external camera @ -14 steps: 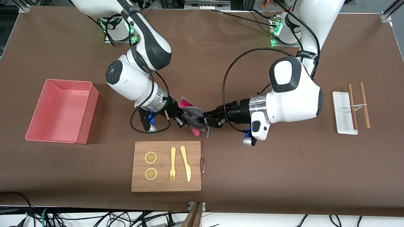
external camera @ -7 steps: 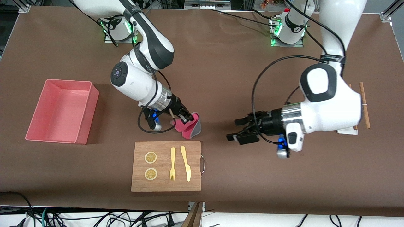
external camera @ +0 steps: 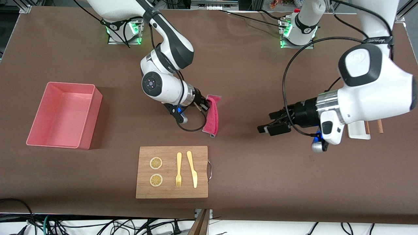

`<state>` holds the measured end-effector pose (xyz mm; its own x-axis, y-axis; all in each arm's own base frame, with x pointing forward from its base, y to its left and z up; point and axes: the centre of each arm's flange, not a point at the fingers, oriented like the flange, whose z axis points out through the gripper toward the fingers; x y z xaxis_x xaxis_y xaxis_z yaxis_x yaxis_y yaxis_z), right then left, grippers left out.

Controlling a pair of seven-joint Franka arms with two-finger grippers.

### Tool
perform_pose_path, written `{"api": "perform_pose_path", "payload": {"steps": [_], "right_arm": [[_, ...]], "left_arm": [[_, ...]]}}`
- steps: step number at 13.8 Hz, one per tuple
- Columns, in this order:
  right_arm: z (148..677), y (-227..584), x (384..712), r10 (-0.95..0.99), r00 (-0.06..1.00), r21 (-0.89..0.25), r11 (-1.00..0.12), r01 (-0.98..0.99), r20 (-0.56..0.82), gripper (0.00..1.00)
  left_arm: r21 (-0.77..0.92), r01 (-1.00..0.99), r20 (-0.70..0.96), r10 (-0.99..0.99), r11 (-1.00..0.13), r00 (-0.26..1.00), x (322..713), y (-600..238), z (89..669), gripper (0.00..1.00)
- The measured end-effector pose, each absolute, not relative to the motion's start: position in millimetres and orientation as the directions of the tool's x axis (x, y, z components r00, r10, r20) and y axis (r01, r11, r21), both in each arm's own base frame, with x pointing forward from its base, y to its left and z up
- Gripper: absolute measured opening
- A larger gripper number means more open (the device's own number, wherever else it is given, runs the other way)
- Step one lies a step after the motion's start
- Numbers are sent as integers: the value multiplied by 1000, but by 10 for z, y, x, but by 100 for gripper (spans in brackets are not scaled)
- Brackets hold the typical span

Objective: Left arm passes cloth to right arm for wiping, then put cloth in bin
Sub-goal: 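Pull the cloth toward the pink bin while the left gripper withdraws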

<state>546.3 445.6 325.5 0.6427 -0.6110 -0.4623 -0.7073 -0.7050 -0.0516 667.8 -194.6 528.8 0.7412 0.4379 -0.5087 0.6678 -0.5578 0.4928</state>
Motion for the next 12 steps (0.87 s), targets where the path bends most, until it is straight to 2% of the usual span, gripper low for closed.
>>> {"api": "perform_pose_path", "payload": {"steps": [4, 7, 12], "right_arm": [[2731, 4332, 5292, -537, 706, 55, -812, -582, -462, 2], [2488, 4218, 5212, -487, 754, 105, -862, -496, -440, 2], [2359, 3692, 5459, -389, 827, 141, -921, -364, -407, 2]], "left_arm": [[390, 668, -503, 462, -633, 731, 6327, -1305, 5624, 100], [324, 686, -504, 495, -651, 708, 6095, -930, 5619, 100], [160, 542, -383, 454, -825, 804, 5606, -176, 5266, 100]]}}
